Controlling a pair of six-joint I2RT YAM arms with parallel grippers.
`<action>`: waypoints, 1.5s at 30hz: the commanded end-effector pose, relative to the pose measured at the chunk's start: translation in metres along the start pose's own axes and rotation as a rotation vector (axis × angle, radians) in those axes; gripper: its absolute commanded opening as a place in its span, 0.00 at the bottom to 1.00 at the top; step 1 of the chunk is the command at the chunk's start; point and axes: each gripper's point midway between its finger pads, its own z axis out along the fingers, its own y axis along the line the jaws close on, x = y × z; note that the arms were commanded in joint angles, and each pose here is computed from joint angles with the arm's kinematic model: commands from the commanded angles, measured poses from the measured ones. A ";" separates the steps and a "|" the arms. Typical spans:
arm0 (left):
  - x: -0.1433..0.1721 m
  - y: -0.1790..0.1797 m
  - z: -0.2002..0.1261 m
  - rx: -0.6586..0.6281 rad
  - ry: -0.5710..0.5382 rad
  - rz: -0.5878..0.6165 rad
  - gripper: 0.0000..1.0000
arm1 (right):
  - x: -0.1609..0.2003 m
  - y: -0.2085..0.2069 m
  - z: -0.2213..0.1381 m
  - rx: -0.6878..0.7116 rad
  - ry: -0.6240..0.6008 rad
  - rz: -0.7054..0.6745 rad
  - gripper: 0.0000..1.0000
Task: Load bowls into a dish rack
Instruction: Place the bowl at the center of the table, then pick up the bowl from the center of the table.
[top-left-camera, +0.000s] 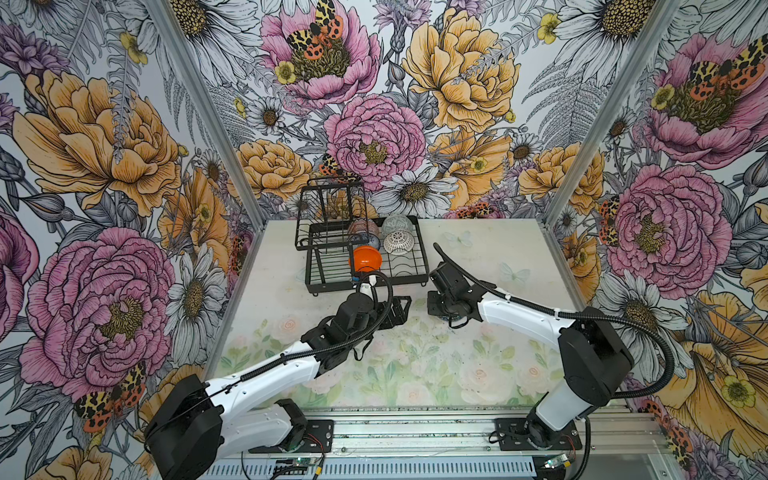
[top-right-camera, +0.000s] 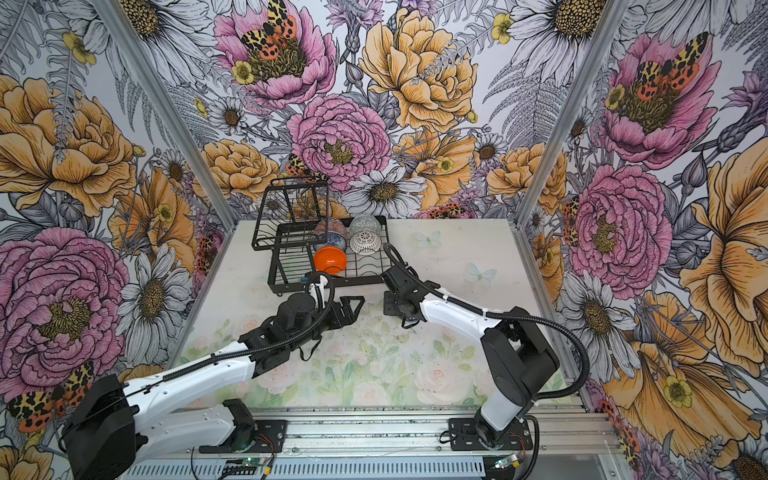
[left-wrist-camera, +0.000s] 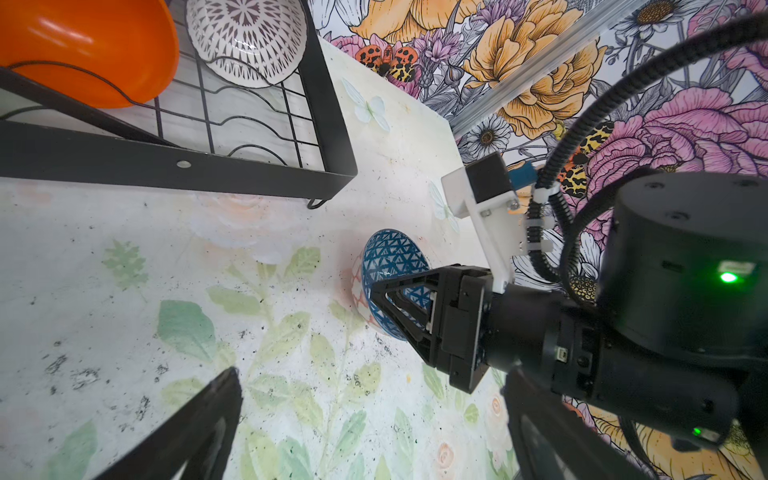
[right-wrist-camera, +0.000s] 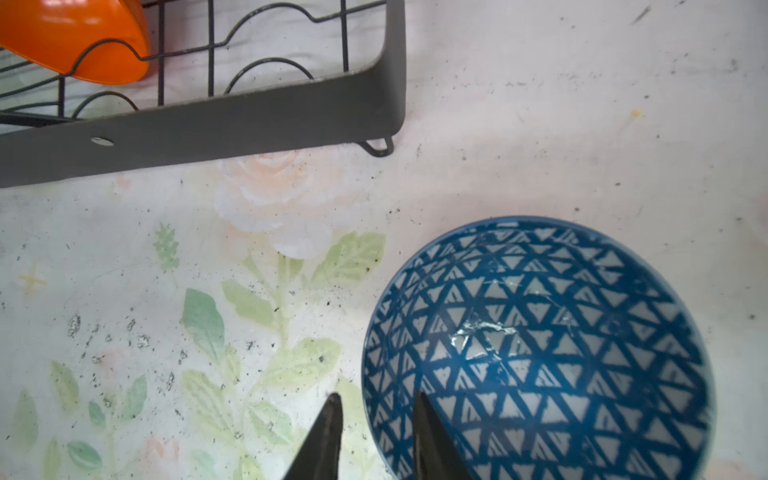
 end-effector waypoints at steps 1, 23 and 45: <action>-0.007 -0.006 -0.004 0.017 -0.019 -0.007 0.99 | -0.019 0.005 -0.025 -0.047 -0.064 0.014 0.40; 0.045 -0.028 0.092 -0.002 0.213 0.118 0.96 | -0.040 -0.079 -0.100 -0.066 -0.256 0.232 0.99; 0.098 0.013 0.157 -0.134 0.403 0.214 0.60 | -0.036 -0.106 -0.115 -0.069 -0.304 0.352 0.99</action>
